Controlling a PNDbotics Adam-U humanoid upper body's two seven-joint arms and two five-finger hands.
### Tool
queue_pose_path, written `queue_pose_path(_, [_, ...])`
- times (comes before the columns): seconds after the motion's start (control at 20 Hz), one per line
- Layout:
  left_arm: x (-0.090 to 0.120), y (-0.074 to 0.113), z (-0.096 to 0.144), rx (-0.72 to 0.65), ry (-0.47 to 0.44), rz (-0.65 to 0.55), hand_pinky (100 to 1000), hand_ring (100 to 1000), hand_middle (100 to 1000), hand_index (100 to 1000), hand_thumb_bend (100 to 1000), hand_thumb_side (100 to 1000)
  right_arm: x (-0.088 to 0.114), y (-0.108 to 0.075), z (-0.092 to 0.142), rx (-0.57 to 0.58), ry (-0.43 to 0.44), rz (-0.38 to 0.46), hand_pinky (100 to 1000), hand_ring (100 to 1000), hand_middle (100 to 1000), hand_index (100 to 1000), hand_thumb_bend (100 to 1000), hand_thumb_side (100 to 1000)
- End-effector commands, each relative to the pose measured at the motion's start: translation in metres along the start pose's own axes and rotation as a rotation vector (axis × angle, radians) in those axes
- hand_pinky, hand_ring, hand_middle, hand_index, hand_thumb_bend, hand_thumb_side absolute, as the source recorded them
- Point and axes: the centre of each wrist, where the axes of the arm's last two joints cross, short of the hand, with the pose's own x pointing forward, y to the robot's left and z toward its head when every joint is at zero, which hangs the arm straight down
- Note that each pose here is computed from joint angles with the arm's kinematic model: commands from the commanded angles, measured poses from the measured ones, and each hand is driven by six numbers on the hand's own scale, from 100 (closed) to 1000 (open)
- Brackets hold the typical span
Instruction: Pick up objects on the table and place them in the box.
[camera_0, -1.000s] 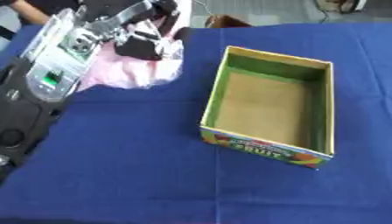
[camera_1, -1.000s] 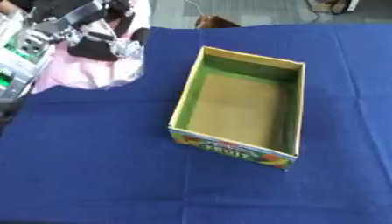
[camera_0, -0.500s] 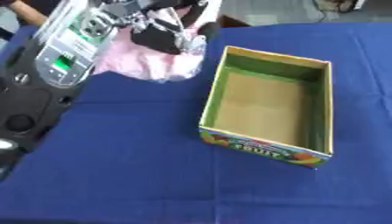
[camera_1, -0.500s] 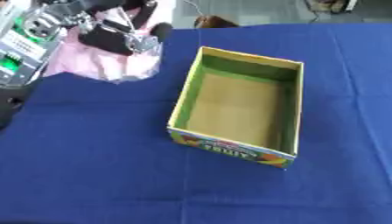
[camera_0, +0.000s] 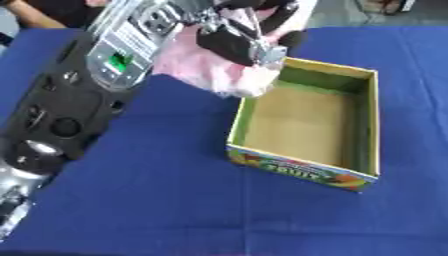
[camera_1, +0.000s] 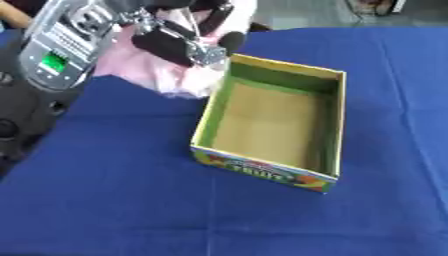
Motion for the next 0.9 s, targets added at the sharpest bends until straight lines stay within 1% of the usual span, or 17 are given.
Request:
queue_pose_path(0.05, [0.005, 0.007, -0.014, 0.010, -0.047, -0.003, 100, 100, 100, 100, 129, 144, 0.007, -0.007, -0.006, -0.012, -0.035, 0.008, 742, 707, 792, 930, 100, 756])
queue_pose_path(0.25, [0.009, 0.003, -0.027, 0.008, -0.080, 0.015, 100, 100, 100, 100, 112, 155, 0.008, -0.006, -0.007, -0.013, -0.039, 0.003, 742, 707, 792, 930, 100, 756])
queue_pose_path(0.45, [0.011, -0.005, -0.038, -0.017, -0.107, 0.031, 100, 100, 100, 100, 105, 161, 0.010, -0.005, -0.008, -0.015, -0.048, -0.008, 742, 707, 792, 930, 100, 757])
queue_pose_path(0.8, [0.005, -0.022, -0.048, -0.055, -0.119, 0.033, 100, 100, 100, 100, 100, 165, 0.014, -0.002, -0.011, -0.016, -0.069, -0.026, 743, 707, 791, 930, 100, 769])
queue_pose_path(0.9, [0.003, -0.027, -0.050, -0.062, -0.119, 0.034, 100, 100, 100, 100, 100, 178, 0.015, -0.002, -0.012, -0.017, -0.076, -0.033, 744, 707, 792, 930, 100, 777])
